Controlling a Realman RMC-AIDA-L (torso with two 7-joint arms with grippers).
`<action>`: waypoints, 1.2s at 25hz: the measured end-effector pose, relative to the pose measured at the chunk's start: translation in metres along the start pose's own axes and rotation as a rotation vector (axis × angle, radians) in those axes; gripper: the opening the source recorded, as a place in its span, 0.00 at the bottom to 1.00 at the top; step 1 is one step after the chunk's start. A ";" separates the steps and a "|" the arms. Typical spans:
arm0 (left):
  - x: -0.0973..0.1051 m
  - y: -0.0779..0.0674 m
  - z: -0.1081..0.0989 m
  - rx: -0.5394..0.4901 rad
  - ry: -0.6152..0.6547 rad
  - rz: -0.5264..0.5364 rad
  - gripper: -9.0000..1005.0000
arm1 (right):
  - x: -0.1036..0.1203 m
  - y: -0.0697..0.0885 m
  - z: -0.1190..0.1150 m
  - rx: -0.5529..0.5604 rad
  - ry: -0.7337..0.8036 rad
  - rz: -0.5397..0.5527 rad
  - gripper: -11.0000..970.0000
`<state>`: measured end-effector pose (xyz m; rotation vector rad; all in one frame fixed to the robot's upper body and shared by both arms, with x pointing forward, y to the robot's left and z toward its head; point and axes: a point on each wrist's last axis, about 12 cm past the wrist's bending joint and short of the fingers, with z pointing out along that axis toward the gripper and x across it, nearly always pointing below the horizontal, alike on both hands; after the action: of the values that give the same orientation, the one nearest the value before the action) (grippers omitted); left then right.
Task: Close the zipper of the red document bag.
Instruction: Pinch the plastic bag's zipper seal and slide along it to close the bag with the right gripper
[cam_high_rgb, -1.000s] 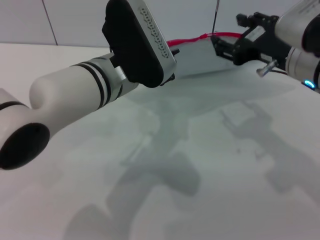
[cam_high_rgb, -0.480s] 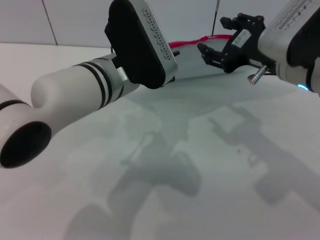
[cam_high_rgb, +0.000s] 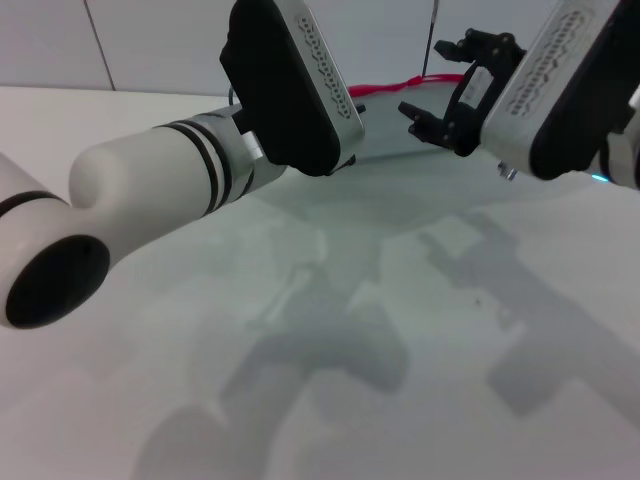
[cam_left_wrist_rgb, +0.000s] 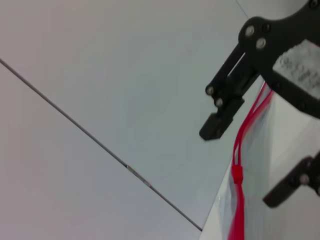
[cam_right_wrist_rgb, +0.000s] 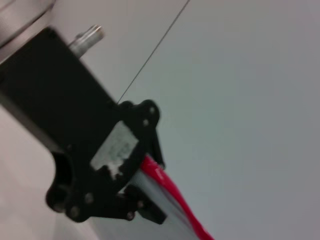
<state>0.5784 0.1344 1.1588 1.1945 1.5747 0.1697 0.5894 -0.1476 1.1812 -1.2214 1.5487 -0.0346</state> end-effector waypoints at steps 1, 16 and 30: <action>0.000 0.000 0.000 0.001 0.000 0.000 0.07 | -0.001 0.001 0.001 -0.002 0.005 -0.020 0.73; -0.002 -0.002 0.000 0.008 -0.003 0.005 0.07 | -0.011 0.020 0.007 -0.024 0.026 -0.223 0.72; -0.001 -0.003 0.000 0.009 -0.002 0.005 0.07 | -0.014 0.020 0.007 -0.003 0.032 -0.286 0.64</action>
<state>0.5770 0.1319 1.1577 1.2061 1.5723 0.1649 0.5793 -0.1240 1.1765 -1.4428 1.3903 -0.2390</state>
